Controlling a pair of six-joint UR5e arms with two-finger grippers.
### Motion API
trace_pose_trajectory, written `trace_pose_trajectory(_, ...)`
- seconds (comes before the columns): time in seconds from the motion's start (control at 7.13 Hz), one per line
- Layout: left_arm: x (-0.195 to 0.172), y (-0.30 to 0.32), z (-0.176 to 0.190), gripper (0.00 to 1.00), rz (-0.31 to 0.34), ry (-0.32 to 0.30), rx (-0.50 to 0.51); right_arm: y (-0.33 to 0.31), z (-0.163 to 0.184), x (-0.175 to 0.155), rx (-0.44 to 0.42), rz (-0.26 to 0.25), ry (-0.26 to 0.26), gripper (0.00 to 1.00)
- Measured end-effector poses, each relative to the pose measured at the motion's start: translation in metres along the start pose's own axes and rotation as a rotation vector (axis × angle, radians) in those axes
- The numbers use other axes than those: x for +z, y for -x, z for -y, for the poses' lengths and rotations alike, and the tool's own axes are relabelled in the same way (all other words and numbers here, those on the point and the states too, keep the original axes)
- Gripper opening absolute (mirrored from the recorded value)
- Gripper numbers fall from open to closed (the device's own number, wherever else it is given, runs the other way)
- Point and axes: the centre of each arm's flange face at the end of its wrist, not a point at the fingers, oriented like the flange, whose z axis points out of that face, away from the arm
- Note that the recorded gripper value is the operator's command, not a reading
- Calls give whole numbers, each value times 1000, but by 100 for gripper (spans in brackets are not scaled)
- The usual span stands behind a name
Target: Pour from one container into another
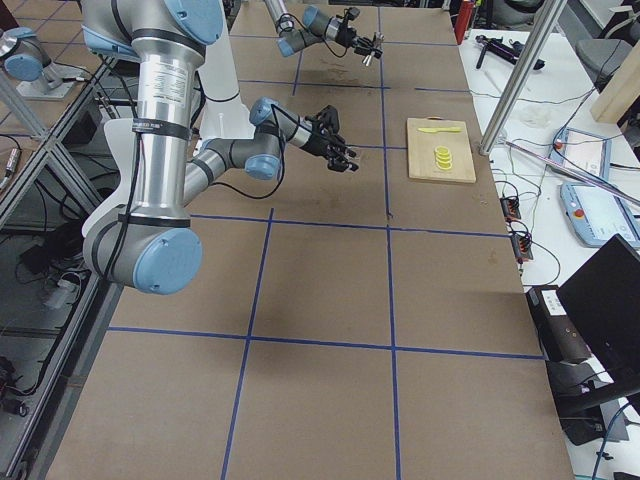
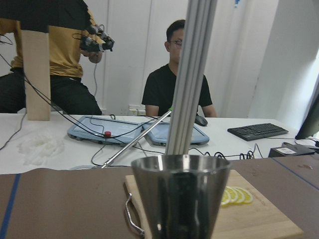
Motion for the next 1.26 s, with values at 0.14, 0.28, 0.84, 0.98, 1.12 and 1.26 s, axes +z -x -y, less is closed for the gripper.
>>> trace_pose_trajectory(0.14, -11, 30, -3, 0, 71, -30, -8, -11, -1, 3, 42, -24, -3, 0)
trace_pose_trajectory(0.28, -19, 54, -7, 0, 130, -65, -32, -19, -7, 11, 51, -50, -7, 0)
trace_pose_trajectory(0.84, -44, 77, -71, 0, 241, -160, -70, -29, -27, 37, 76, -80, -19, 0)
trace_pose_trajectory(0.98, -53, 76, -92, 0, 250, -172, -48, -36, -38, 50, 111, -57, -31, 0)
trace_pose_trajectory(1.12, -63, 72, -110, 0, 251, -179, -27, -47, -48, 59, 129, -39, -46, 0)
trace_pose_trajectory(1.26, -71, 70, -127, 0, 250, -181, -5, -54, -53, 65, 137, -33, -62, 0)
